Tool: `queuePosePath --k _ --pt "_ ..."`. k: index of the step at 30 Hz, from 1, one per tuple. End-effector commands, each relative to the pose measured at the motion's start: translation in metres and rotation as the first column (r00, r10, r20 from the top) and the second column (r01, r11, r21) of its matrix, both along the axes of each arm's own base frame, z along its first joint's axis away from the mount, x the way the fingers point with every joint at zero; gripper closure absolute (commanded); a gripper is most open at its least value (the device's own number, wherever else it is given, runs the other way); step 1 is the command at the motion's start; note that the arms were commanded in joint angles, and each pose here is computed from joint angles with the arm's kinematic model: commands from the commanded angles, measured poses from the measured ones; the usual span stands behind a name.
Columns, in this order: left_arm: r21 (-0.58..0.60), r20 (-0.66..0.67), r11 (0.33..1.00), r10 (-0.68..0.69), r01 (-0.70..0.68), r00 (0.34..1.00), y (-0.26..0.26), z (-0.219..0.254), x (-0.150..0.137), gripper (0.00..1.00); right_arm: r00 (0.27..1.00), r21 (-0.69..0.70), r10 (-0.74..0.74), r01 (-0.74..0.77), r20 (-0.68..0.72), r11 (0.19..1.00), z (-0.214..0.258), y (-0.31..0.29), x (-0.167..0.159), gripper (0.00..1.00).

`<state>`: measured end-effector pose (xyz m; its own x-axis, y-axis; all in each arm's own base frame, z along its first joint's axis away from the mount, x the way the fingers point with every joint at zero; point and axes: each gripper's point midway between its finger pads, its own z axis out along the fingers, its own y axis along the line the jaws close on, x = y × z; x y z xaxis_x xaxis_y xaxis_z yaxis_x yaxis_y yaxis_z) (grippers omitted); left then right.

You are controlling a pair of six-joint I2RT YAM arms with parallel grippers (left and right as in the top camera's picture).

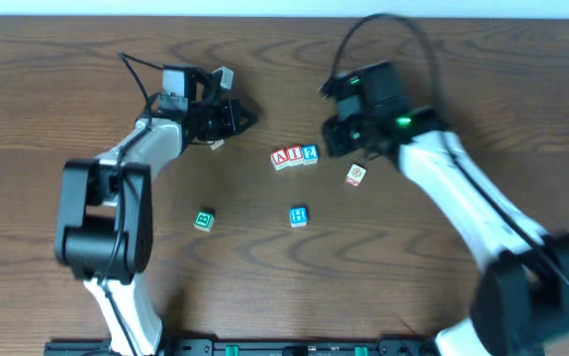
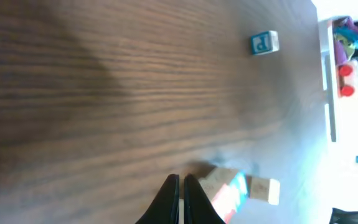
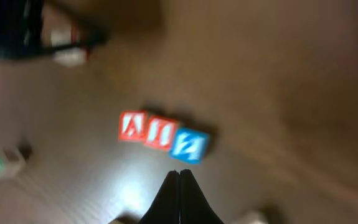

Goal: Spell out Ai2

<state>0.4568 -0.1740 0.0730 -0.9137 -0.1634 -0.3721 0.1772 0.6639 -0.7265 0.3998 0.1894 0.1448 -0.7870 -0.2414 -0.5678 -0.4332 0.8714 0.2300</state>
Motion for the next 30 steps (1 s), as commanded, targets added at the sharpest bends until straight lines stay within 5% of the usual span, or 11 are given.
queuePosePath --k 1,9,13,14,15,16,17,18,23,30 --pt "0.076 0.171 0.997 0.001 -0.014 0.985 0.009 0.060 0.010 0.94 0.993 -0.034 -0.078 0.081 0.089 0.996 0.032 -0.033 0.009 0.99" --pt "0.209 0.127 0.976 0.036 -0.062 0.991 0.032 0.096 -0.033 0.94 0.987 -0.033 -0.149 0.152 0.064 0.988 0.046 -0.063 -0.002 0.99" --pt "0.295 0.229 0.952 0.018 -0.086 0.973 0.048 0.143 -0.062 0.94 0.976 -0.001 -0.145 0.147 0.160 0.989 0.091 -0.067 -0.019 0.97" --pt "0.299 0.270 0.951 0.001 -0.085 0.963 0.049 0.159 -0.071 0.90 0.972 0.009 -0.146 0.147 0.186 0.989 0.104 -0.069 -0.027 0.78" --pt "0.293 0.308 0.951 -0.001 -0.094 0.951 0.050 0.177 -0.080 0.71 0.966 0.021 -0.149 0.148 0.214 0.989 0.119 -0.071 -0.036 0.57" --pt "0.282 0.351 0.953 0.000 -0.106 0.936 0.051 0.196 -0.090 0.49 0.958 0.033 -0.150 0.146 0.243 0.989 0.133 -0.073 -0.046 0.05" --pt "0.273 0.383 0.955 0.001 -0.114 0.924 0.052 0.209 -0.098 0.16 0.953 0.042 -0.151 0.145 0.263 0.988 0.143 -0.075 -0.054 0.01" --pt "0.263 0.422 0.957 0.004 -0.126 0.907 0.053 0.225 -0.107 0.05 0.946 0.051 -0.152 0.144 0.286 0.988 0.153 -0.077 -0.063 0.01" --pt "0.229 0.535 0.961 0.011 -0.158 0.845 0.058 0.272 -0.145 0.05 0.932 0.079 -0.166 0.148 0.321 0.986 0.180 -0.086 -0.105 0.01" --pt "0.210 0.590 0.962 0.016 -0.172 0.807 0.060 0.292 -0.162 0.05 0.932 0.078 -0.166 0.149 0.321 0.986 0.185 -0.091 -0.126 0.01"
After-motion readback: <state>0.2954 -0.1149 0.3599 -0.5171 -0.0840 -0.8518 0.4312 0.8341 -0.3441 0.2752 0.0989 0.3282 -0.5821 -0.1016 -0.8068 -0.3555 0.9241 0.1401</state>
